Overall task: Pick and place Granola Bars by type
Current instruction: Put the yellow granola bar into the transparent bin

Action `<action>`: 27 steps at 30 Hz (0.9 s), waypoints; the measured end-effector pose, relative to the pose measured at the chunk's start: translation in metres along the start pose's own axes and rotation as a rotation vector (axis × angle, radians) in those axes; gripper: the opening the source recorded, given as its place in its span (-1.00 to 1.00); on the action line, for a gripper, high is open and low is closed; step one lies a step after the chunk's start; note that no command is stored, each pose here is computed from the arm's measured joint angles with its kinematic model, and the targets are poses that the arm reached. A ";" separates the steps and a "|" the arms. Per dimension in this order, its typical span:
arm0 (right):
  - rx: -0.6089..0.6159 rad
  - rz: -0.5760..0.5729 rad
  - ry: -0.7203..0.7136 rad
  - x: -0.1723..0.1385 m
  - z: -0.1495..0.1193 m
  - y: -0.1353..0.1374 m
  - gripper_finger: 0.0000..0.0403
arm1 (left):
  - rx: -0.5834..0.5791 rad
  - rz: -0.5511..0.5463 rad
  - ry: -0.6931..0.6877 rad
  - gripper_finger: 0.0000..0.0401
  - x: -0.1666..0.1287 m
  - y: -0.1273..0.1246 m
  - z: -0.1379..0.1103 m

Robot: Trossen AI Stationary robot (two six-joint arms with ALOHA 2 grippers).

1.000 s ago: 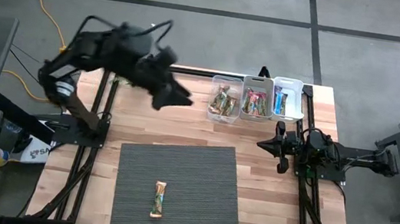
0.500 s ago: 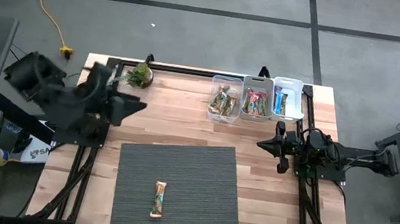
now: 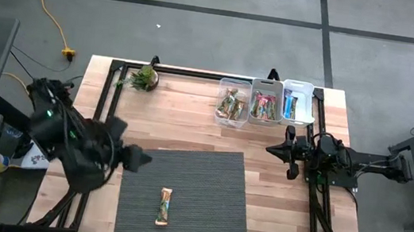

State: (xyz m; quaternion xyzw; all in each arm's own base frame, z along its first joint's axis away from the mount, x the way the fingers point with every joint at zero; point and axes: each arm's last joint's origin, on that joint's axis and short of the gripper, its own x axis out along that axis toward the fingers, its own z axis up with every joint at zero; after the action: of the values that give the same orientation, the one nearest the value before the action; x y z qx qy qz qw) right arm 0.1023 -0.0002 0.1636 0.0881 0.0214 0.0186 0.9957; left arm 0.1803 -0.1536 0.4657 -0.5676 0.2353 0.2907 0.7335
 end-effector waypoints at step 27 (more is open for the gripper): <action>0.000 0.000 0.000 0.000 0.000 0.000 -1.00 | -0.184 0.630 0.212 0.15 0.193 0.044 -0.101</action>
State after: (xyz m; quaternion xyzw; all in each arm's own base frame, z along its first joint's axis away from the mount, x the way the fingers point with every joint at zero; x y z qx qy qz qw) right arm 0.1023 -0.0002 0.1637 0.0881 0.0216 0.0186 0.9957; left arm 0.2872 -0.2128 0.2795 -0.5579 0.4466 0.4623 0.5251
